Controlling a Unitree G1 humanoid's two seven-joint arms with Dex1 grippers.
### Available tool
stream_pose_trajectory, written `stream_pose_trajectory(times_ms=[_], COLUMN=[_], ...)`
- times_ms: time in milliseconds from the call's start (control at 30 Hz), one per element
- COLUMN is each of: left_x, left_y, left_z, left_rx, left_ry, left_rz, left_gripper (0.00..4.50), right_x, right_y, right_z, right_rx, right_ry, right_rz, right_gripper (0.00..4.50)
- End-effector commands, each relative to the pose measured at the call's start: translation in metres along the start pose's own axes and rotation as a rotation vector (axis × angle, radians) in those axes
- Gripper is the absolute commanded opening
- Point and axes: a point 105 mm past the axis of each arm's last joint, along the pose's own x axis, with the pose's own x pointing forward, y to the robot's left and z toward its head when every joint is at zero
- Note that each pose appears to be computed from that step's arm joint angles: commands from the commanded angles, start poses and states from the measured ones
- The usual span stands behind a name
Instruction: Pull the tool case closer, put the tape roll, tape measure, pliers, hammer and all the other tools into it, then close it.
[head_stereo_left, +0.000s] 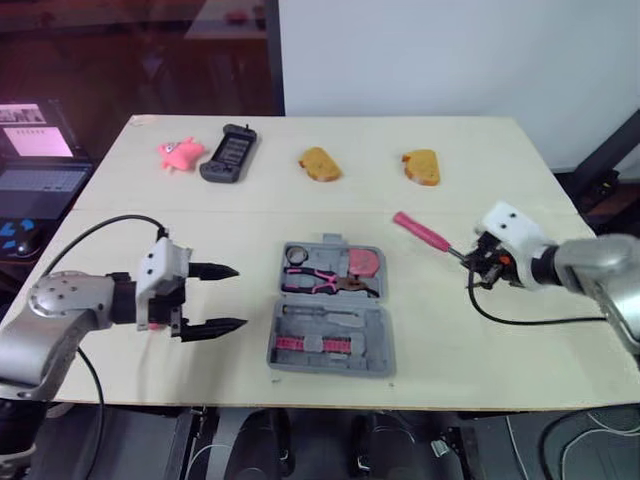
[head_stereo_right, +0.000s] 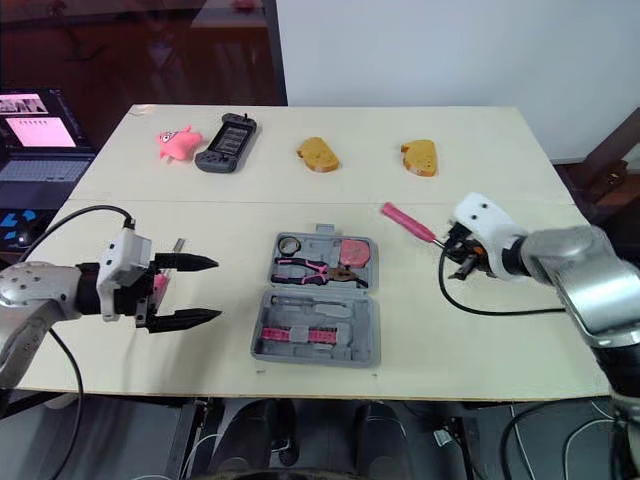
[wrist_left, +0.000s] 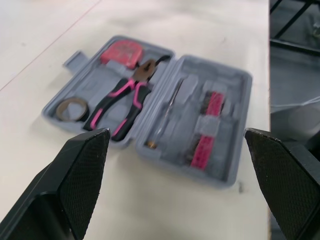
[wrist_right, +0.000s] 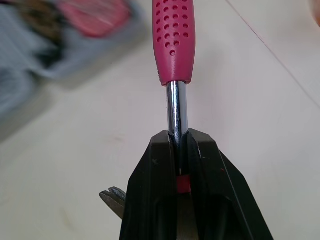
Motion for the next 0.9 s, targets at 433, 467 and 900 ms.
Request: stream_pose_trajectory(times_ms=[433, 467, 900], left_x=[-0.024, -0.024, -0.025], left_y=[-0.014, -0.016, -0.031], left_z=[-0.014, -0.015, -0.018], left_rx=[0.007, 0.006, -0.024], left_ry=[0.055, 0.057, 0.078], left_rz=[0.055, 0.058, 0.061], left_gripper=[4.5, 4.5, 4.5], right_x=[0.034, 0.038, 0.086], right_y=[0.093, 0.096, 0.112], right_z=[0.062, 0.063, 0.077], right_rx=[-0.25, -0.251, -0.302], right_ry=[0.179, 0.186, 0.224], right_rz=[0.446, 0.445, 0.406], right_gripper=[0.06, 0.06, 0.06])
